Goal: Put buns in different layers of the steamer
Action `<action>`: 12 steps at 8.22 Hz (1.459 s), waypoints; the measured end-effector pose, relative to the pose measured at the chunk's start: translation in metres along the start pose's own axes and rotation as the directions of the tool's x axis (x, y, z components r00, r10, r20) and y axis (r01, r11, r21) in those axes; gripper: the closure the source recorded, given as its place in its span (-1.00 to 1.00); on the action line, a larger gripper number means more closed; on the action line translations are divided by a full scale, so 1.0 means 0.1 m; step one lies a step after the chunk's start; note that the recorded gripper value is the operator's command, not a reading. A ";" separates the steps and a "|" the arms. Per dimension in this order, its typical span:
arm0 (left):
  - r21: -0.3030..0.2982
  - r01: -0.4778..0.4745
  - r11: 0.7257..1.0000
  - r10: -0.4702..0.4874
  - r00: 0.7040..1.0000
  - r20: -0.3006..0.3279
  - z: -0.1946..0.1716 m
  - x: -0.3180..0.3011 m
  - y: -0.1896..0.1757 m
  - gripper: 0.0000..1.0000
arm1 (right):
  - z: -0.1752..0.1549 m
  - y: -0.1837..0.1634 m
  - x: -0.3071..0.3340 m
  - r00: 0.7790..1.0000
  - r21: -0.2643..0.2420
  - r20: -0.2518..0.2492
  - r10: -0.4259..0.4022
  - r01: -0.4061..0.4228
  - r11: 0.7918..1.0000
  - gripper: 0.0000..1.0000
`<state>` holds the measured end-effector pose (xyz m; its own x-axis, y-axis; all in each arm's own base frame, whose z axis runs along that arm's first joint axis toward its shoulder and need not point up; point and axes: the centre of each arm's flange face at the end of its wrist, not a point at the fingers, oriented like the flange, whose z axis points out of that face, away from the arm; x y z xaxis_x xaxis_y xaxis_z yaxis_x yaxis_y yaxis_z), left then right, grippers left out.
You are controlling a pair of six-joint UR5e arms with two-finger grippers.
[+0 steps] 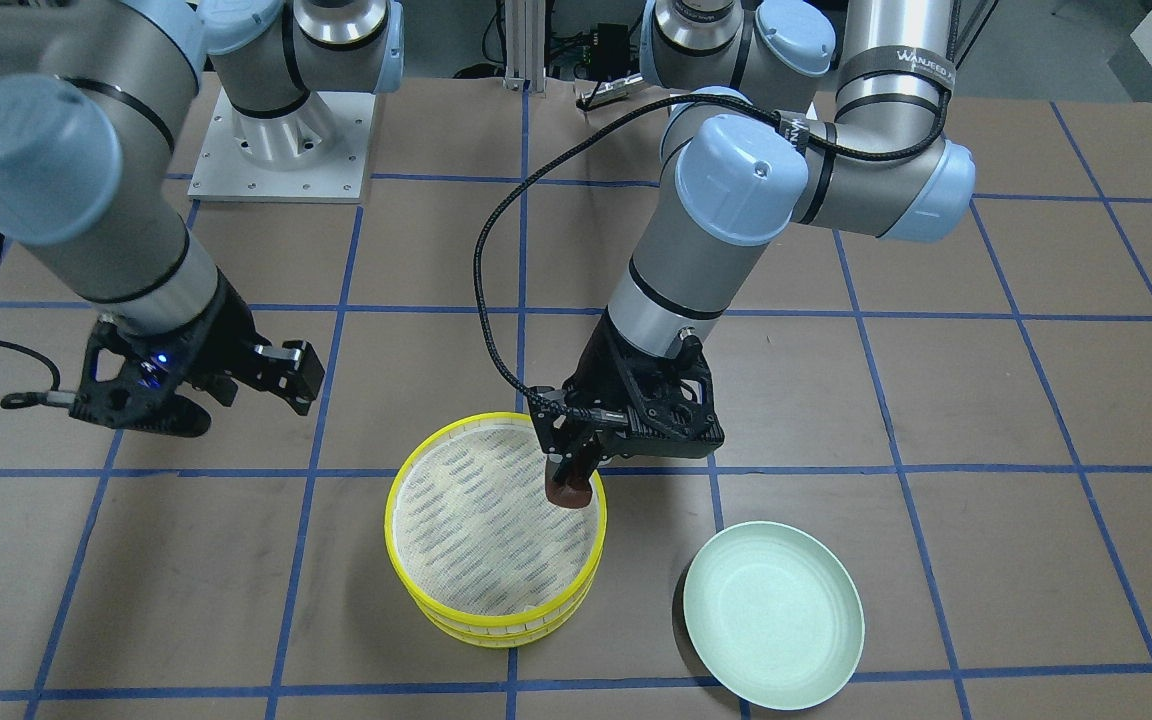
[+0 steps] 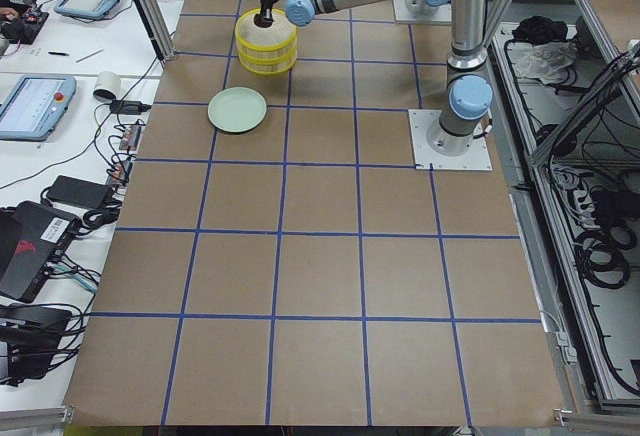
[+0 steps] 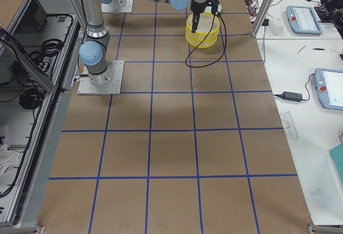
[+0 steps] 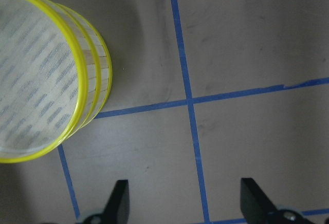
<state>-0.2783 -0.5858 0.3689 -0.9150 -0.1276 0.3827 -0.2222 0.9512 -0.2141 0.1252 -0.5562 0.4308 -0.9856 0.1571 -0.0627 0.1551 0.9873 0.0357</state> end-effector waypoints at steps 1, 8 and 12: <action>0.000 0.016 1.000 -0.016 1.000 -0.010 0.00 0.01 0.00 -0.53 | -0.19 0.17 0.03 1.000 0.001 0.001 0.001 -0.001 1.000 -0.84; 0.037 -0.111 0.993 0.108 0.992 0.066 -0.10 -0.04 -0.08 -0.97 | -0.26 0.39 -0.05 0.999 -0.027 0.002 0.035 -0.035 0.999 -1.00; -0.085 -0.387 0.918 0.389 0.844 0.368 -0.36 -0.78 -0.39 -1.00 | -0.22 0.38 -0.06 0.999 -0.004 0.001 0.043 -0.043 0.999 -1.00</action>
<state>-0.1864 -0.6032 0.3799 -0.9831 0.1592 -0.0908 0.1781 0.9466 -0.2686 0.1357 -0.5203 0.4543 -0.9779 0.1998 -0.0619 0.1974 0.9794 0.0421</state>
